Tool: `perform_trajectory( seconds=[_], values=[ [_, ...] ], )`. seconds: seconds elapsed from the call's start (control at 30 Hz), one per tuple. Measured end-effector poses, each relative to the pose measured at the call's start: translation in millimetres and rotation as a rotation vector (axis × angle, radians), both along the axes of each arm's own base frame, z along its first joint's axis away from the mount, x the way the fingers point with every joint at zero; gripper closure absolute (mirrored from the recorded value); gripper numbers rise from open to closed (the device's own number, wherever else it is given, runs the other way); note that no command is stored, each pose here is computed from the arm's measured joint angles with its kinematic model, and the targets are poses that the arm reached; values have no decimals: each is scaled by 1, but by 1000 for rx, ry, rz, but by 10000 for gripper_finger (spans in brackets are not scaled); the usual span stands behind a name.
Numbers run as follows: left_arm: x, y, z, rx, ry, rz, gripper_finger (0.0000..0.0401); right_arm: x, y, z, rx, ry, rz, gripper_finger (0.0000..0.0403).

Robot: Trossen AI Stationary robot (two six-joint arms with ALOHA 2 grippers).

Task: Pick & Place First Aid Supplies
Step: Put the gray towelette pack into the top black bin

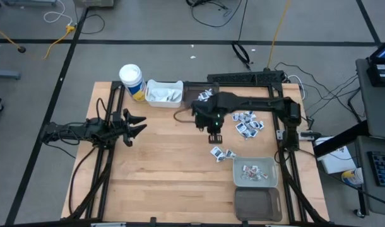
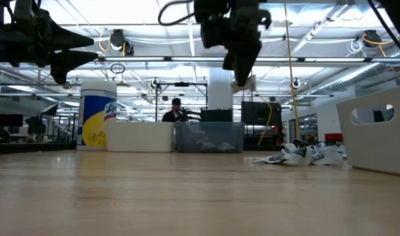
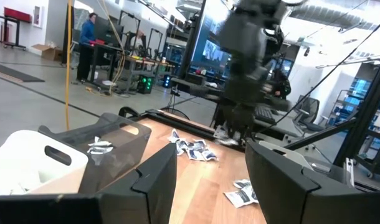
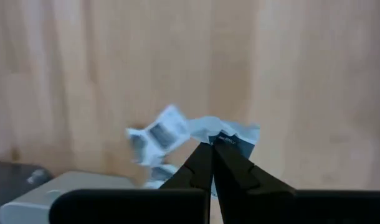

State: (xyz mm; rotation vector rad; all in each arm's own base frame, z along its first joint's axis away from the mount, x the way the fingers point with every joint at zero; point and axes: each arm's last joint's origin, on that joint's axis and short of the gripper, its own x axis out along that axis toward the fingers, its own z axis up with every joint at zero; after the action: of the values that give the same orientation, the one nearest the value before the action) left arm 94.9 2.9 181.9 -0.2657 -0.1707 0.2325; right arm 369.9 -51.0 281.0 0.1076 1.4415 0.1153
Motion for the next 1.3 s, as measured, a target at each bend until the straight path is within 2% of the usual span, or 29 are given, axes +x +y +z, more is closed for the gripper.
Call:
perform_trajectory(
  seconds=[0.3,0.53,0.7,0.83,1.03,1.3],
  values=[
    [0,0,0,0,0,0,205,13,-80,-8,-37,-29,-32,403],
    [0,0,0,0,0,0,205,18,-138,-17,-161,-28,-10,403],
    [0,0,0,0,0,0,205,22,-167,-28,-186,-36,-15,403],
    [0,0,0,0,0,0,205,22,-179,-35,-202,-18,-27,403],
    [0,0,0,0,0,0,205,23,-179,-37,-200,-20,-2,399],
    [0,0,0,0,-1,0,205,23,-186,-38,-222,-47,9,330]
  ],
)
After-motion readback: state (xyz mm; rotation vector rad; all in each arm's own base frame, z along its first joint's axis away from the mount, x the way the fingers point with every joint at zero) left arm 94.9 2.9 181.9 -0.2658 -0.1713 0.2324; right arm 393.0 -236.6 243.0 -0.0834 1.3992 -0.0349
